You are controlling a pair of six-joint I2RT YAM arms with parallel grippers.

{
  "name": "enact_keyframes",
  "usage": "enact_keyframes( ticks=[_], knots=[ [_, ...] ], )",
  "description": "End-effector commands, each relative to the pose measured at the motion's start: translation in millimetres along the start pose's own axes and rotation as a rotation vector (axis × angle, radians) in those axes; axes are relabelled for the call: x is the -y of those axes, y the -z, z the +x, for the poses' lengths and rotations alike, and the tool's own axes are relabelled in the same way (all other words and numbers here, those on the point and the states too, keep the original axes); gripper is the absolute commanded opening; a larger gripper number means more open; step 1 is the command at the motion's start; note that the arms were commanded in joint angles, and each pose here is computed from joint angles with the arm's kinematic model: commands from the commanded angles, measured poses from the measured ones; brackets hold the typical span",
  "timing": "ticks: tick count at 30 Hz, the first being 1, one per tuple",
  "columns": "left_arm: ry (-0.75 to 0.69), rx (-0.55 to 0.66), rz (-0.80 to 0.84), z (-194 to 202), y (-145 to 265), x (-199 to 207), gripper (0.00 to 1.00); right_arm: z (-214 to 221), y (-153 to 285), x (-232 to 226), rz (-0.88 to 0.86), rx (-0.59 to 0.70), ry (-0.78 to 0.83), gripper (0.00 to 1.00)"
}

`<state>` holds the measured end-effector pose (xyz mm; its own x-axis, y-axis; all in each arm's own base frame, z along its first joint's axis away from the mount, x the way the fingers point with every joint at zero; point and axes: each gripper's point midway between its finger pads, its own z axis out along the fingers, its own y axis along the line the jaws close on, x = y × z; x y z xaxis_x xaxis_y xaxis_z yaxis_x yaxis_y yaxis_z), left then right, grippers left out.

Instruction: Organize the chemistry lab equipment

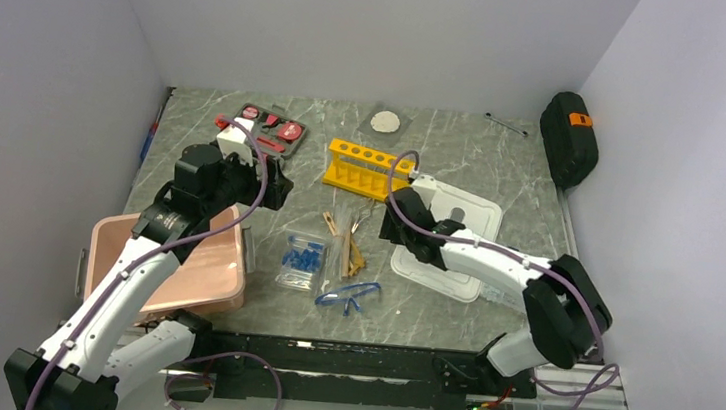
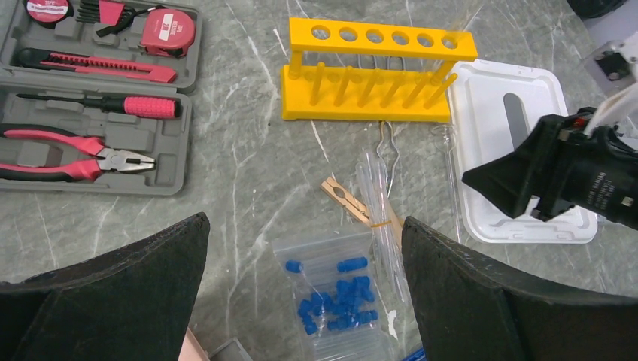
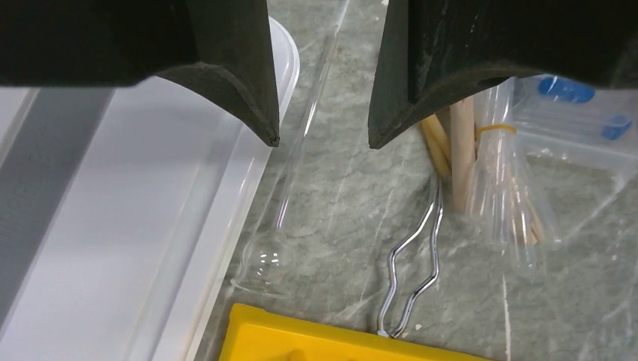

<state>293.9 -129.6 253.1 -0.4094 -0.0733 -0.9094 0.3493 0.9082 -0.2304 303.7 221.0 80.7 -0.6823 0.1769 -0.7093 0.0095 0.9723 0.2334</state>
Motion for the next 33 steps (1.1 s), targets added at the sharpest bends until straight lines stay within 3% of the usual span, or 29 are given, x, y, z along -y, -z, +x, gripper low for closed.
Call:
enact_keyframes(
  ticks=[1, 26, 33],
  knots=[
    [-0.002, 0.042, 0.013, -11.1, 3.1, 3.0, 1.0, -19.5, -13.7, -9.5, 0.03, 0.04, 0.029, 0.49],
    [-0.003, 0.031, -0.003, -10.0, 1.2, 0.0, 0.99, -7.3, -87.0, 19.9, 0.189, -0.032, 0.087, 0.32],
    [-0.002, 0.031, -0.009, -9.7, 1.3, -1.2, 0.99, -2.2, -96.4, 26.9, 0.236, -0.039, 0.106, 0.15]
  ],
)
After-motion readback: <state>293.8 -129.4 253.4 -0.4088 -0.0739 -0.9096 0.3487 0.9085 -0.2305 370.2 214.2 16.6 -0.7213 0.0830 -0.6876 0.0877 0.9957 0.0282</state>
